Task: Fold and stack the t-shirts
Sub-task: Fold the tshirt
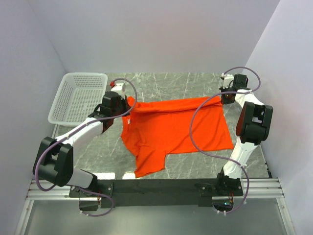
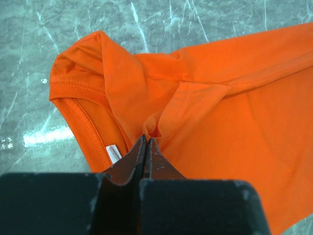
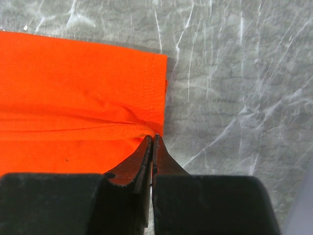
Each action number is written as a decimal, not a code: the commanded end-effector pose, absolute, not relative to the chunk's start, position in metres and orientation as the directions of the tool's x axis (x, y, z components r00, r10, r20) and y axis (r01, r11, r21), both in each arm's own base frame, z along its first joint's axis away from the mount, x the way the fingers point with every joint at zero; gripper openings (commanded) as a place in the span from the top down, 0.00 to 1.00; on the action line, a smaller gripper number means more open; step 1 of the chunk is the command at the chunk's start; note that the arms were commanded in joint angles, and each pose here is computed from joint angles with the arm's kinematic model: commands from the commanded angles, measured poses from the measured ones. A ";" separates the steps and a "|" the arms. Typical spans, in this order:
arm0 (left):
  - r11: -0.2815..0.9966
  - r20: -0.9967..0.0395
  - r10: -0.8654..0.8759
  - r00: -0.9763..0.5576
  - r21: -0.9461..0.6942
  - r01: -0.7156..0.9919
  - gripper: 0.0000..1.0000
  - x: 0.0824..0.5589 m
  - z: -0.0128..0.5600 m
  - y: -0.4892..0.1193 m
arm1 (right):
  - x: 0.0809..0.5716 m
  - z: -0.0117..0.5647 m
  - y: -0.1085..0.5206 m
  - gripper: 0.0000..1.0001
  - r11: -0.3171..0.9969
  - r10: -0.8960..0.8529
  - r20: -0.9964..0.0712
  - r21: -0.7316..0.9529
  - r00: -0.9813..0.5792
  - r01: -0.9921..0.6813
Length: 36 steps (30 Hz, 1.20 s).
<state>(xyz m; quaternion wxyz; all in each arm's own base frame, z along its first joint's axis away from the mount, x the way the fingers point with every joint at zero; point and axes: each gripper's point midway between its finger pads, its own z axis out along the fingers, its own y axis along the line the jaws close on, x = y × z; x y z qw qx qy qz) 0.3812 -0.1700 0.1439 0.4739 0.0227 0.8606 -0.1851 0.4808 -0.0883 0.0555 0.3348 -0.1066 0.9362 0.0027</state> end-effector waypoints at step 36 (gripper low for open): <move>0.922 -0.751 -0.111 -0.650 -0.323 0.215 0.92 0.366 0.108 -0.177 | 0.443 0.137 -0.066 0.41 0.955 -0.184 -0.741 0.019 -0.646 -0.295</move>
